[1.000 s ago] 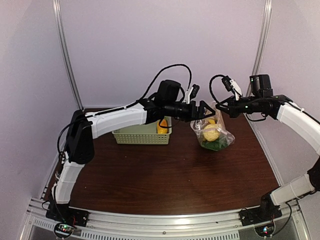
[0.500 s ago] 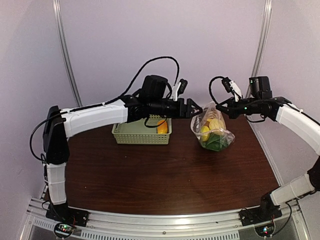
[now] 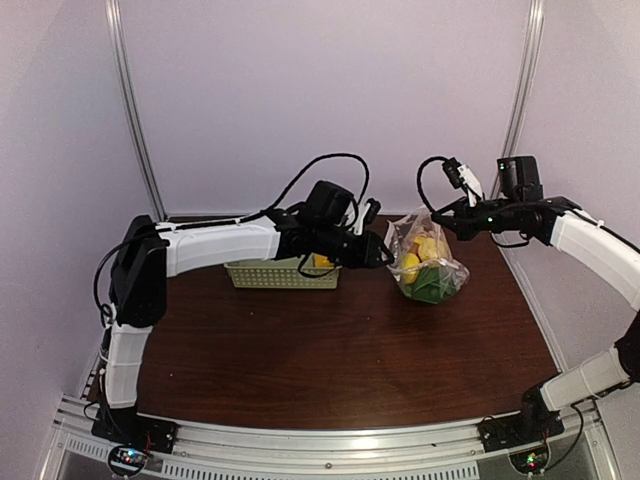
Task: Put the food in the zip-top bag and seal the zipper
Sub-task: Adjust the zipper food storage bag at the center of the board, then pick up the fake fruit from the bin, then place the fake fruit in the zipper food storage bag.
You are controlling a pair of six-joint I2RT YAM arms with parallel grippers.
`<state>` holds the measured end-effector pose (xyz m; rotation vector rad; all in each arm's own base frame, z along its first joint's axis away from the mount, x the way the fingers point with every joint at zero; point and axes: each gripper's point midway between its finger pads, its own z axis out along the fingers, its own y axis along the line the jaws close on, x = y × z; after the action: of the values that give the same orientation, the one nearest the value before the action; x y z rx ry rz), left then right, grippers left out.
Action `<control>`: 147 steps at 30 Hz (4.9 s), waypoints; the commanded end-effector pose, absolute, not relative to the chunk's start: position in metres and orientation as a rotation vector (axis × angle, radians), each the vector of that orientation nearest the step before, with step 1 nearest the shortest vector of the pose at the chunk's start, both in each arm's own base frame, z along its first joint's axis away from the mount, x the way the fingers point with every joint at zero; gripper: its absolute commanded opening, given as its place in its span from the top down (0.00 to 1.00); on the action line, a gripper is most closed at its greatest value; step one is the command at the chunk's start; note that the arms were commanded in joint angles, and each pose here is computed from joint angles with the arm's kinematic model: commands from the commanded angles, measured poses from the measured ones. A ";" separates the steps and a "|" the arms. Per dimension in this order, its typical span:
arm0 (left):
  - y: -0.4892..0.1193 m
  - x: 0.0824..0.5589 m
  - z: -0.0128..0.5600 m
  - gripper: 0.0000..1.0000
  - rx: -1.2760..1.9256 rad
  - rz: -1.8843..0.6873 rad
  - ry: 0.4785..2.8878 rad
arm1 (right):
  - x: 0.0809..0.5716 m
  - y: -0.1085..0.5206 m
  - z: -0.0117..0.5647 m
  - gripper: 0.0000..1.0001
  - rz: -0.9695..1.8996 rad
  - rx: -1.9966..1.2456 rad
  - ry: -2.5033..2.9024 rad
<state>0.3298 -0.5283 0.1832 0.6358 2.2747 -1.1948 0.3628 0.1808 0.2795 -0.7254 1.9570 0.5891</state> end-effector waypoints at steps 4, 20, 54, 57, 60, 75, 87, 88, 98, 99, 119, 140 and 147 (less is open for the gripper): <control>-0.535 0.348 0.214 1.00 0.619 -1.177 2.181 | 0.368 0.172 0.280 1.00 0.512 -0.720 1.946; -0.527 0.360 0.286 1.00 0.660 -0.979 1.985 | 0.398 0.123 0.333 1.00 0.123 -0.599 1.949; -0.508 0.404 0.342 0.69 0.690 -0.985 1.778 | 0.427 0.130 0.384 1.00 0.127 -0.500 1.967; -0.466 0.423 0.304 0.37 0.606 -0.830 1.896 | 0.423 0.139 0.348 1.00 0.198 -0.536 2.021; -0.418 0.448 0.261 0.31 0.507 -0.746 2.039 | 0.417 0.149 0.307 1.00 0.266 -0.583 2.066; -0.382 0.488 0.117 0.36 0.341 -0.699 2.420 | 0.395 0.165 0.298 1.00 0.408 -0.634 2.008; -0.405 0.486 0.077 0.33 0.329 -0.813 2.478 | 0.394 0.164 0.294 1.00 0.417 -0.624 2.016; -0.408 0.485 0.074 0.33 0.333 -0.817 2.481 | 0.394 0.165 0.294 1.00 0.419 -0.626 2.018; -0.418 0.486 0.050 0.43 0.307 -0.827 2.518 | 0.390 0.159 0.297 1.00 0.388 -0.617 2.016; -0.420 0.486 0.048 0.43 0.308 -0.830 2.520 | 0.390 0.159 0.297 1.00 0.386 -0.617 2.012; -0.388 0.485 0.188 0.73 0.413 -0.672 2.257 | 0.388 0.156 0.295 1.00 0.363 -0.621 2.005; -0.532 0.299 0.278 0.78 1.123 -1.440 1.920 | 0.395 0.183 0.304 1.00 0.424 -0.664 2.032; -0.539 0.317 0.249 0.84 0.949 -1.486 2.100 | 0.376 0.198 0.315 1.00 0.467 -0.743 1.976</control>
<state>0.3033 -0.5348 0.2396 1.0664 2.0652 -1.4212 0.3913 0.1876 0.2848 -0.6899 2.0690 0.4368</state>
